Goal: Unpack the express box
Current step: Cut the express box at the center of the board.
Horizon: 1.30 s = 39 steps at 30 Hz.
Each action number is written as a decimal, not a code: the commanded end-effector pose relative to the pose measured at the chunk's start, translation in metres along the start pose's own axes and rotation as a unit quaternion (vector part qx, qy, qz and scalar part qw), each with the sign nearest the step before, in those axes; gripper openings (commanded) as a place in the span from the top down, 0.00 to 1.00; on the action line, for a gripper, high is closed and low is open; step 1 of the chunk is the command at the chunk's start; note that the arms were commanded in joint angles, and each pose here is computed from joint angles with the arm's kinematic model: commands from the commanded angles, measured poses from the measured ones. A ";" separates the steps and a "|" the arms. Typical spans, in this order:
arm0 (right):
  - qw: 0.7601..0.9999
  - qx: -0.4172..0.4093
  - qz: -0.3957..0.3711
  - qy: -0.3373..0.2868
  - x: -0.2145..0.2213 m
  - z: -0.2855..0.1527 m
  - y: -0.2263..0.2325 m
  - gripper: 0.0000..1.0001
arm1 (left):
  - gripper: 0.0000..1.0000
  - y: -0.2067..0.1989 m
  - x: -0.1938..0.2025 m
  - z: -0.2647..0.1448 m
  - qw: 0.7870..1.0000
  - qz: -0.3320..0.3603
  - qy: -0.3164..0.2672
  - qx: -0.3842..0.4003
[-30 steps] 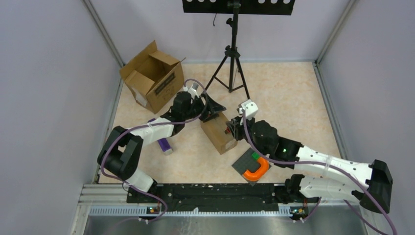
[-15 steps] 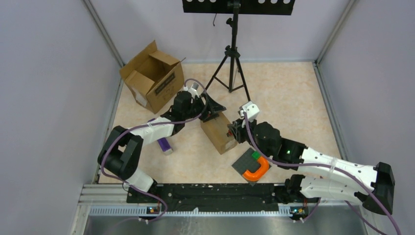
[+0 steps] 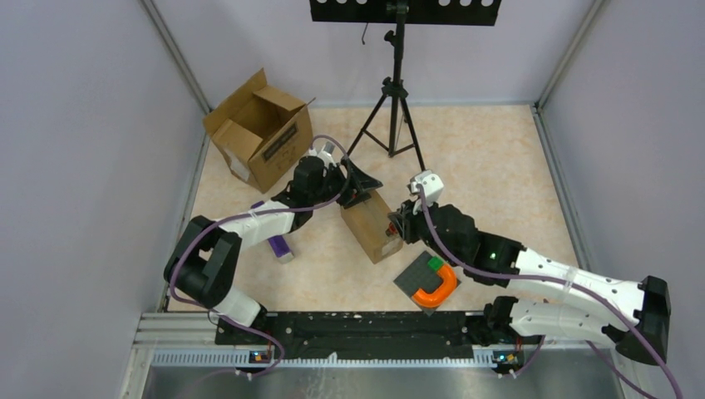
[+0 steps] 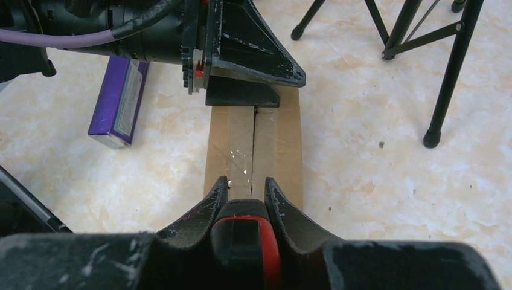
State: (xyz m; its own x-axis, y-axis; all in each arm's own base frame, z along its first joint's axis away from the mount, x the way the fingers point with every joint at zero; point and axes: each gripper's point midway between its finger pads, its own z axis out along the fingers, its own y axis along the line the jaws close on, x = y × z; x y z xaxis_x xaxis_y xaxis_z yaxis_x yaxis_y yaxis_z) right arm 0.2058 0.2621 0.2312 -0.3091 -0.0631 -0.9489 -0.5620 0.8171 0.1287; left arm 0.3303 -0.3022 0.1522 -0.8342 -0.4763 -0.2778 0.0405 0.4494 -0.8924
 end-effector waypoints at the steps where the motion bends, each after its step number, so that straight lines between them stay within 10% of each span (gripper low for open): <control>1: 0.991 -0.037 -0.005 0.132 0.058 -0.033 0.008 1.00 | 0.28 0.161 0.013 -0.025 0.962 -0.026 -0.015 -0.271; 29: 0.983 0.015 0.059 0.173 0.060 -0.064 -0.010 1.00 | 0.28 0.178 0.016 -0.031 0.956 -0.016 -0.021 -0.293; 39: 0.994 0.023 0.056 0.087 0.031 -0.034 -0.007 1.00 | 0.26 0.057 -0.057 -0.022 0.974 0.096 -0.049 -0.200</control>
State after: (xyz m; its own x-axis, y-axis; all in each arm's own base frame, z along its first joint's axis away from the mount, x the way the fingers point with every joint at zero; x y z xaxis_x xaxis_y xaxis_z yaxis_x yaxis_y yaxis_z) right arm 0.1831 0.2300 0.2259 -0.4885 0.0317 -0.8720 -0.4272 0.8627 0.2707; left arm 0.3595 -0.2782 0.1495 -0.7795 -0.4779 -0.4049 0.0418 0.6053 -0.7949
